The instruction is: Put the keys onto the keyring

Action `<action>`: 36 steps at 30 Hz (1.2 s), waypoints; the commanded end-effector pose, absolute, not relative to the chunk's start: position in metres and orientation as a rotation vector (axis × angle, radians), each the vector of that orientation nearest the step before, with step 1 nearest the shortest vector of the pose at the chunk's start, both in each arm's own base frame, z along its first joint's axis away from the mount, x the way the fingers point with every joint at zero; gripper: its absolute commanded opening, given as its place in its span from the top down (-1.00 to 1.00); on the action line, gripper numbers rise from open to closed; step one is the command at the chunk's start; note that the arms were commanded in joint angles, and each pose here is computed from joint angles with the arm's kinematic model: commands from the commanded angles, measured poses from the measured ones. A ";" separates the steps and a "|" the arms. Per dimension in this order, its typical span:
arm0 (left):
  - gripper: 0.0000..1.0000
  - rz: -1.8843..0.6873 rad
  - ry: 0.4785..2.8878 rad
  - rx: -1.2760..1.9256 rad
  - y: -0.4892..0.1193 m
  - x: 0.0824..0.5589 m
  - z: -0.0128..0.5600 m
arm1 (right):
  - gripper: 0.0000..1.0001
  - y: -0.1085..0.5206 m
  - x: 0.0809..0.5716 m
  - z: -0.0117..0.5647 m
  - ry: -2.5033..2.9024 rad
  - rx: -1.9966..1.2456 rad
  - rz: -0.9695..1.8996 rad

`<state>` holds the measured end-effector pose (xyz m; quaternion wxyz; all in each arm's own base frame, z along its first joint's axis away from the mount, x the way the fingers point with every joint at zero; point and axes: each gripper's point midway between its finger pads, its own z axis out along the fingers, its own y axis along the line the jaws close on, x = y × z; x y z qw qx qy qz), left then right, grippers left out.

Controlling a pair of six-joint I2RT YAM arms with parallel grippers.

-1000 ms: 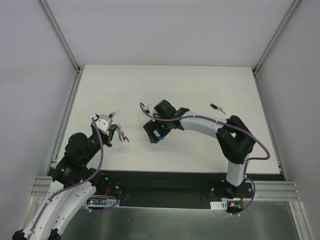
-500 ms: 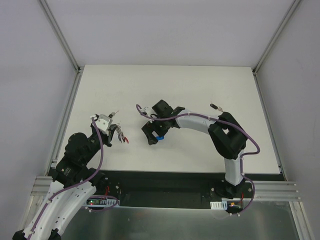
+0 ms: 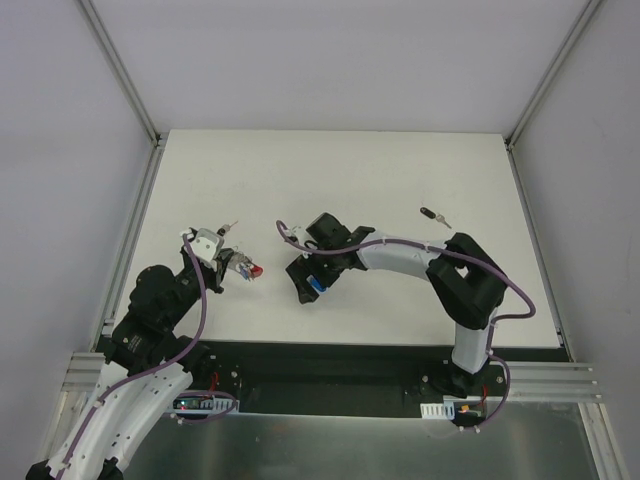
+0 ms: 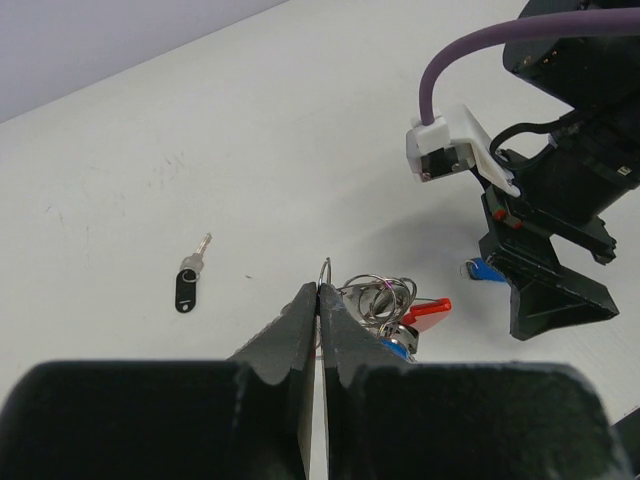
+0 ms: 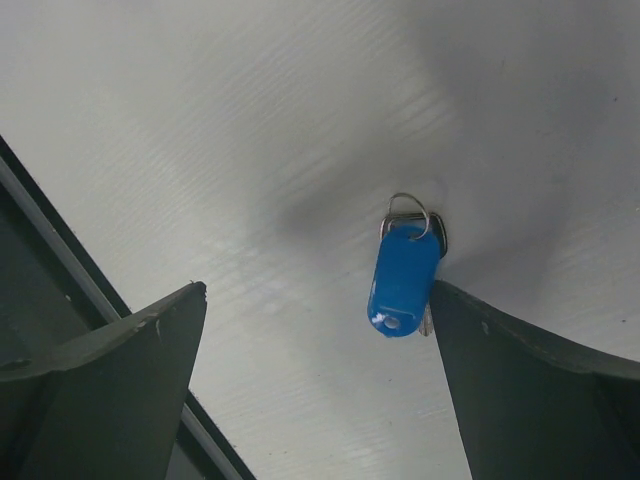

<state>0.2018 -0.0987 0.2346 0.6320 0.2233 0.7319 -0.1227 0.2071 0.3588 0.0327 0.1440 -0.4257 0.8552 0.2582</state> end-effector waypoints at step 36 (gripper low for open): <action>1.00 -0.324 1.537 0.488 -0.101 0.196 0.264 | 0.33 0.371 0.248 0.055 2.249 -1.848 0.596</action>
